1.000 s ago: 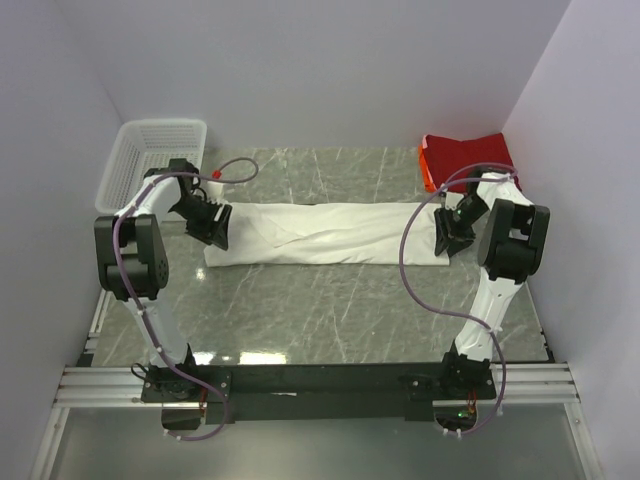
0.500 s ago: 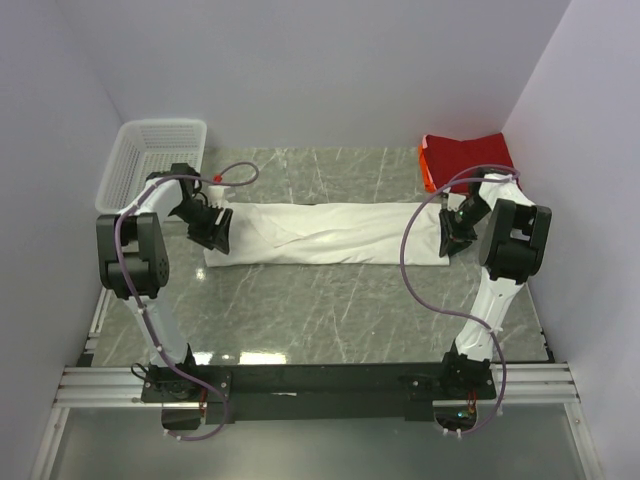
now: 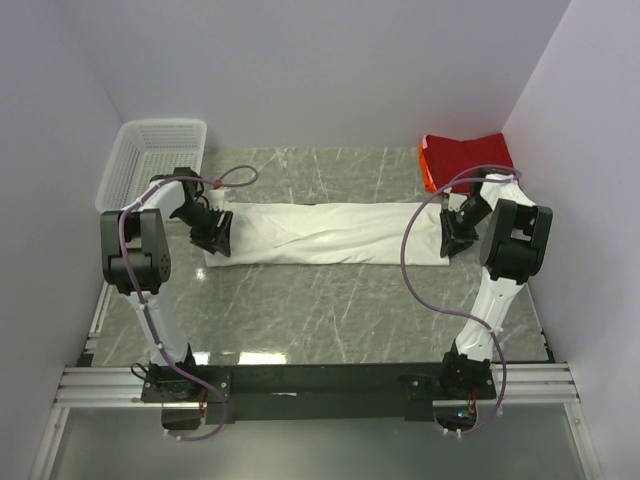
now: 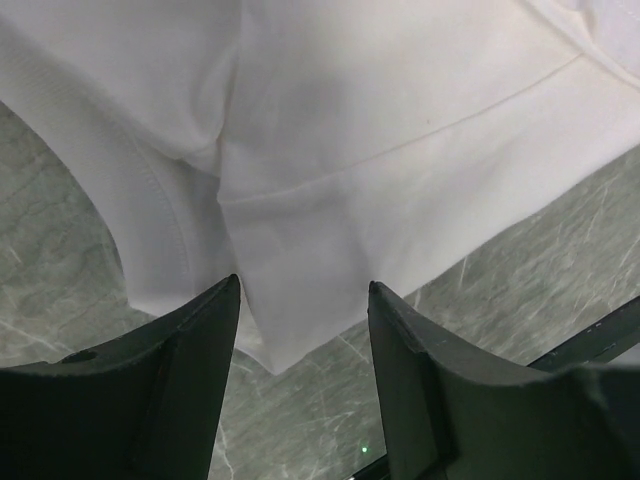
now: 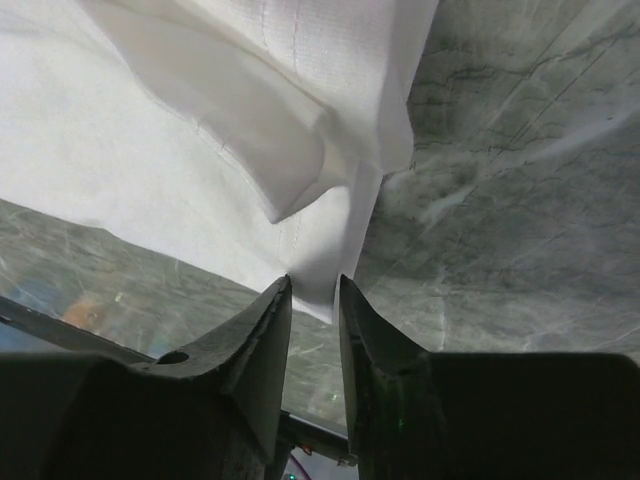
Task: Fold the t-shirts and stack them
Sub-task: Fold the tshirt
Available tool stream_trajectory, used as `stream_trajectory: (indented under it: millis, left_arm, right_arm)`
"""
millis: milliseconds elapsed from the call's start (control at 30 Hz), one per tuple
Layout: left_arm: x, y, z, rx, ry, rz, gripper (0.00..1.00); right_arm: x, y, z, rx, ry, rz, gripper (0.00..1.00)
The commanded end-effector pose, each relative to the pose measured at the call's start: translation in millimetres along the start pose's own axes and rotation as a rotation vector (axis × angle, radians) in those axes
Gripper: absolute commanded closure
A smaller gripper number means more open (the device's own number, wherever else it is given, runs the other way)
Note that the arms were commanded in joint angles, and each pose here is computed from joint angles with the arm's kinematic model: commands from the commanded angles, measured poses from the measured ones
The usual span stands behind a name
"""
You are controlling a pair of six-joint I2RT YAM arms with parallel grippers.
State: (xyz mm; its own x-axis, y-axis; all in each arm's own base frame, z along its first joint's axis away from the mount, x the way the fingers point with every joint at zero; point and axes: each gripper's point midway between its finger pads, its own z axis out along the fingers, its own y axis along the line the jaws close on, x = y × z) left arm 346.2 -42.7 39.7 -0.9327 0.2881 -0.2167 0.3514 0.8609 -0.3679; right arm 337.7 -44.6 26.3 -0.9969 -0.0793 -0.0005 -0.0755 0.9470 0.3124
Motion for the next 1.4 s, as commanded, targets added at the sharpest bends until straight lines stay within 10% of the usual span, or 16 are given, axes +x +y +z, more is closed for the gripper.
stream_trajectory:
  millis: [0,667,900,1033,1367]
  left_arm:
    - [-1.9,2.7,4.5,-0.007,-0.002,-0.029,0.40]
    - [-0.2,-2.2,10.4,0.022,0.013,-0.060,0.61]
    - [1.9,-1.4,10.6,0.018,0.019,-0.054,0.66]
    - [4.3,-0.9,9.5,0.015,0.020,-0.054,0.86]
    - [3.5,2.5,-7.4,-0.035,-0.009,-0.038,0.99]
  right_arm:
    - [-7.7,-2.3,-11.8,0.005,-0.043,-0.009,0.65]
    - [-4.9,-5.9,-1.6,-0.023,-0.027,0.027,0.62]
    - [-5.0,-0.5,-7.8,-0.047,-0.037,0.021,0.78]
    - [-1.3,-2.0,-14.8,-0.033,-0.040,0.009,1.00]
    - [23.1,-33.6,-10.3,0.125,0.030,-0.039,1.00]
